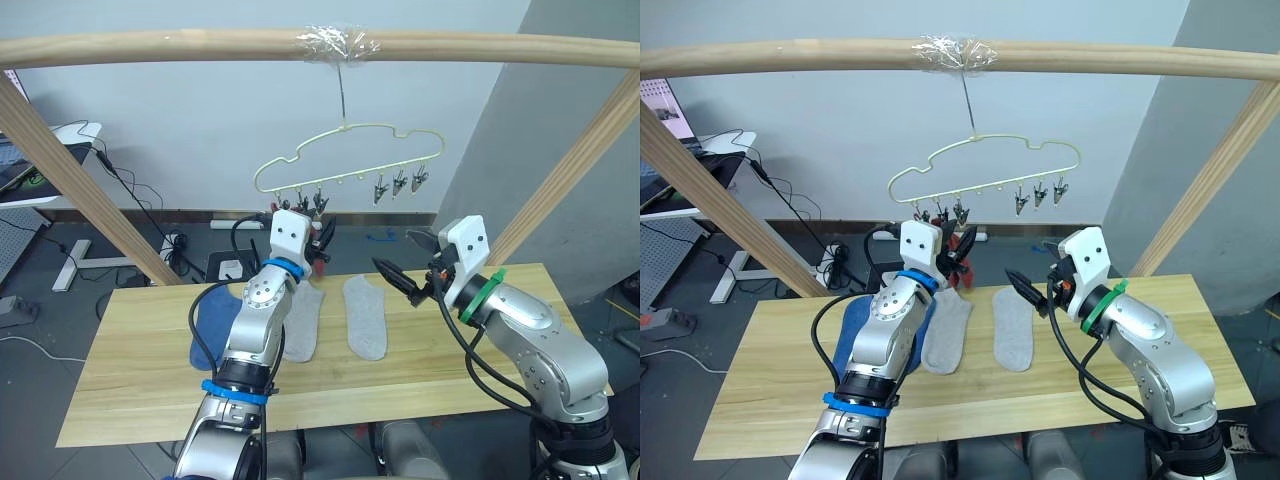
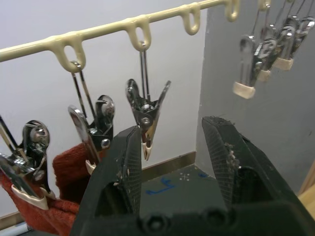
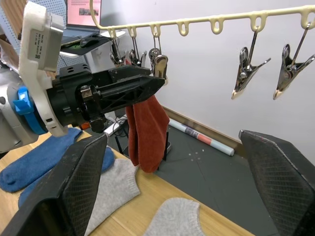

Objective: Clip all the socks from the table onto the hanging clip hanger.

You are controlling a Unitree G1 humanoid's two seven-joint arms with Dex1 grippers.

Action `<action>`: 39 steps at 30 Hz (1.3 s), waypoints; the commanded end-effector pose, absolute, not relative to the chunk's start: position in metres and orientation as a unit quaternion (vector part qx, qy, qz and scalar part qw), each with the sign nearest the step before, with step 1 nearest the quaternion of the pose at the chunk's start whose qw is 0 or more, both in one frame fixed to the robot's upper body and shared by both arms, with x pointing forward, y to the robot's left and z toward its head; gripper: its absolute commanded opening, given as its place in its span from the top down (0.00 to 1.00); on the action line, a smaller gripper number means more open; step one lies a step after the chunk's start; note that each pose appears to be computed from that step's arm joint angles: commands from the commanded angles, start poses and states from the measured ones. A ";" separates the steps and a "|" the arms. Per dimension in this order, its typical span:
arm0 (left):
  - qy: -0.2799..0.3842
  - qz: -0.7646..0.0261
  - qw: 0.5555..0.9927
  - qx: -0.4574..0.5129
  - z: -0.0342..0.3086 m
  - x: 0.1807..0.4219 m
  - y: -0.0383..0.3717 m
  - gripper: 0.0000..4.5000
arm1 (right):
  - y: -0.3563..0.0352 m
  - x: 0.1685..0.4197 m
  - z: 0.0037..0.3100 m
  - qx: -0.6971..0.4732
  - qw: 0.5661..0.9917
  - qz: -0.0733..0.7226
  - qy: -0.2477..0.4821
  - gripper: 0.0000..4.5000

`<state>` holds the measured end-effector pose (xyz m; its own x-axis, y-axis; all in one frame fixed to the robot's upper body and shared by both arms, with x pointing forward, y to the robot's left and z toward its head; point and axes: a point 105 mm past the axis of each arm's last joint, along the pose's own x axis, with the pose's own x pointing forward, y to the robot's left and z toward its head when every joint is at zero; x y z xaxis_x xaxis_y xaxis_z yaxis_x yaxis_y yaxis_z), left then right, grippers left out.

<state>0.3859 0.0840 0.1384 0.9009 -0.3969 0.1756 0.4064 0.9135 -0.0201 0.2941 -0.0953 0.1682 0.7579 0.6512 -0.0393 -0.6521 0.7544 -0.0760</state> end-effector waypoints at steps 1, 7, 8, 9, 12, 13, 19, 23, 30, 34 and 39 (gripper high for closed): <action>-0.118 -0.203 0.972 -0.021 0.156 0.390 0.086 0.52 | -0.095 0.290 0.188 -0.053 0.934 0.351 -0.033 0.00; -0.133 -0.198 0.971 -0.018 0.164 0.397 0.086 0.52 | -0.095 0.290 0.190 -0.053 0.935 0.348 -0.035 0.00; -0.136 -0.198 0.971 -0.019 0.165 0.398 0.085 0.52 | -0.095 0.290 0.190 -0.052 0.935 0.348 -0.035 0.00; -0.139 -0.198 0.970 -0.018 0.167 0.398 0.084 0.52 | -0.094 0.290 0.190 -0.052 0.935 0.348 -0.035 0.00; -0.149 -0.200 0.968 -0.016 0.171 0.399 0.081 0.52 | -0.094 0.290 0.190 -0.051 0.935 0.348 -0.035 0.00; -0.151 -0.201 0.968 -0.015 0.172 0.399 0.081 0.52 | -0.094 0.290 0.190 -0.051 0.935 0.348 -0.035 0.00; -0.161 -0.197 0.967 -0.015 0.176 0.399 0.081 0.52 | -0.094 0.291 0.192 -0.051 0.936 0.346 -0.037 0.00; -0.161 -0.193 0.968 -0.015 0.176 0.398 0.082 0.52 | -0.094 0.290 0.192 -0.050 0.936 0.346 -0.037 0.00; -0.163 -0.185 0.969 -0.014 0.176 0.399 0.084 0.52 | -0.095 0.290 0.192 -0.049 0.936 0.346 -0.035 0.00; -0.165 -0.182 0.969 -0.014 0.177 0.400 0.084 0.52 | -0.095 0.290 0.191 -0.048 0.936 0.346 -0.034 0.00; -0.165 -0.183 0.969 -0.014 0.177 0.400 0.084 0.52 | -0.095 0.290 0.192 -0.046 0.936 0.346 -0.034 0.00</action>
<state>0.4002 0.0874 0.1608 0.8981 -0.3475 0.2694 0.3567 0.9341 0.0160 0.2959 -0.0954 0.1714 0.7635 0.6447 -0.0387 -0.6457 0.7609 -0.0640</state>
